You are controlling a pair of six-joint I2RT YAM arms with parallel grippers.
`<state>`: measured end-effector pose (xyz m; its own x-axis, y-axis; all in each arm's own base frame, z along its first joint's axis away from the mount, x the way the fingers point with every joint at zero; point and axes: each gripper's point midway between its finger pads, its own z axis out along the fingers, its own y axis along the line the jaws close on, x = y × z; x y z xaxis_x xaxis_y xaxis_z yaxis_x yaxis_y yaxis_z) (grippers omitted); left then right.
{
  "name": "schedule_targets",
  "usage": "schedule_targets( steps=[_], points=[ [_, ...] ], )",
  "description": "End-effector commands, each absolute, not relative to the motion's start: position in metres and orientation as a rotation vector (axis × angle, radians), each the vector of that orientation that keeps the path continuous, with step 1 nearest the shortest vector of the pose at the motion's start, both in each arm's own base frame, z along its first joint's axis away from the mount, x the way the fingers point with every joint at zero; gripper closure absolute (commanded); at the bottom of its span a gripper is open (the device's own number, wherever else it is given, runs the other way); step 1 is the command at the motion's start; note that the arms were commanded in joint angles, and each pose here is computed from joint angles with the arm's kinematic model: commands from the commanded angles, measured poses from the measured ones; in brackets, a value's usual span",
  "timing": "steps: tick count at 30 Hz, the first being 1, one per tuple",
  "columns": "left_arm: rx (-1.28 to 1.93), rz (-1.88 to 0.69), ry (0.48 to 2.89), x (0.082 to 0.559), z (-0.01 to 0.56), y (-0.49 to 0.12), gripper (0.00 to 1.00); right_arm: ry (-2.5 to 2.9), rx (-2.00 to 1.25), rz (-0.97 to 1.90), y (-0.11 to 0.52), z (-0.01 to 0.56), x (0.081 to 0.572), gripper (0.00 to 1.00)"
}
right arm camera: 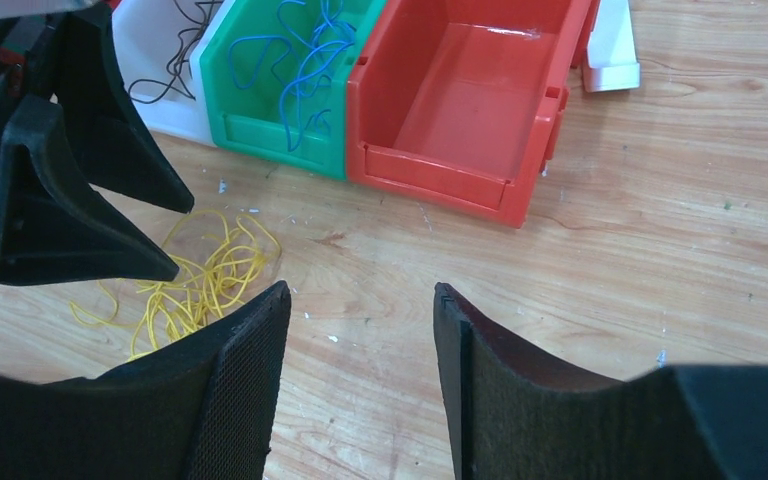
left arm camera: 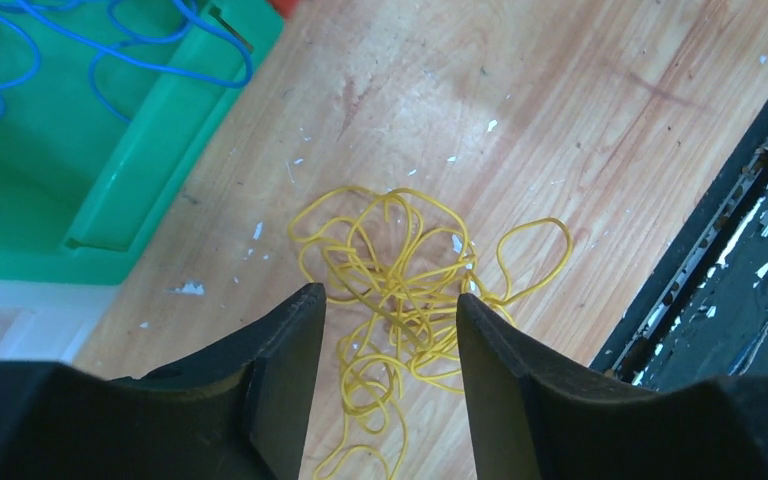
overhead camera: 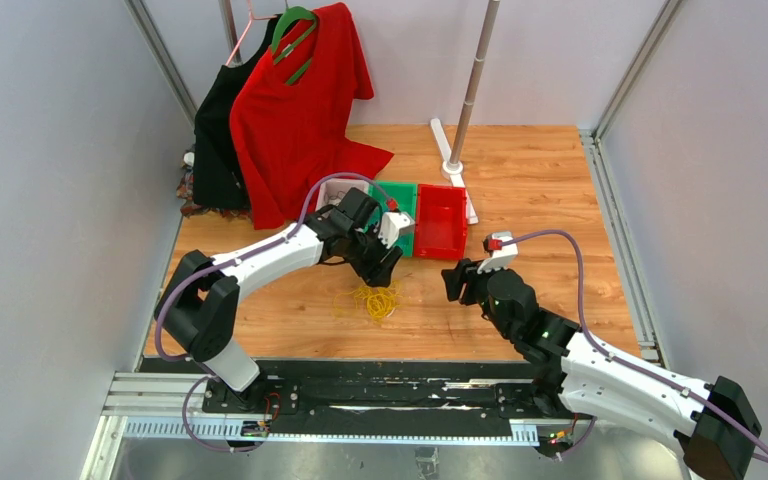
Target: Untangle the cables
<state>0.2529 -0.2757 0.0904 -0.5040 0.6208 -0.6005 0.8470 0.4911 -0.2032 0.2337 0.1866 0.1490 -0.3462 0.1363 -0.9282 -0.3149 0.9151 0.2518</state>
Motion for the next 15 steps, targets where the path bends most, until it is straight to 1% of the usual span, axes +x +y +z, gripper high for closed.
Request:
schedule_targets(
  steps=[1,2,3,4,7,8,9,11,15],
  points=[
    [1.235,-0.706,2.304,0.244,0.08,-0.276,0.45,1.822,-0.114,0.52,0.192,0.171,0.237,0.45],
    [1.236,-0.696,2.31,0.245,0.076,-0.275,0.47,1.821,-0.114,0.524,0.193,0.171,0.237,0.45],
    [1.239,-0.686,2.314,0.246,0.073,-0.275,0.52,1.819,-0.114,0.522,0.192,0.172,0.237,0.46],
    [1.24,-0.676,2.316,0.248,0.071,-0.274,0.58,1.817,-0.115,0.525,0.192,0.173,0.237,0.46],
    [1.244,-0.686,2.293,0.25,0.084,-0.277,0.81,1.811,-0.123,0.541,0.195,0.175,0.236,0.47],
    [1.254,-0.702,2.279,0.248,0.093,-0.279,0.88,1.809,-0.132,0.553,0.197,0.176,0.235,0.47],
    [1.27,-0.721,2.266,0.244,0.103,-0.278,0.92,1.802,-0.148,0.577,0.201,0.178,0.233,0.46],
    [1.328,-0.78,2.207,0.232,0.127,-0.278,0.95,1.779,-0.185,0.632,0.211,0.183,0.231,0.44],
    [1.415,-0.871,2.116,0.203,0.163,-0.27,0.98,1.718,-0.285,0.753,0.236,0.198,0.224,0.38]
  ],
)
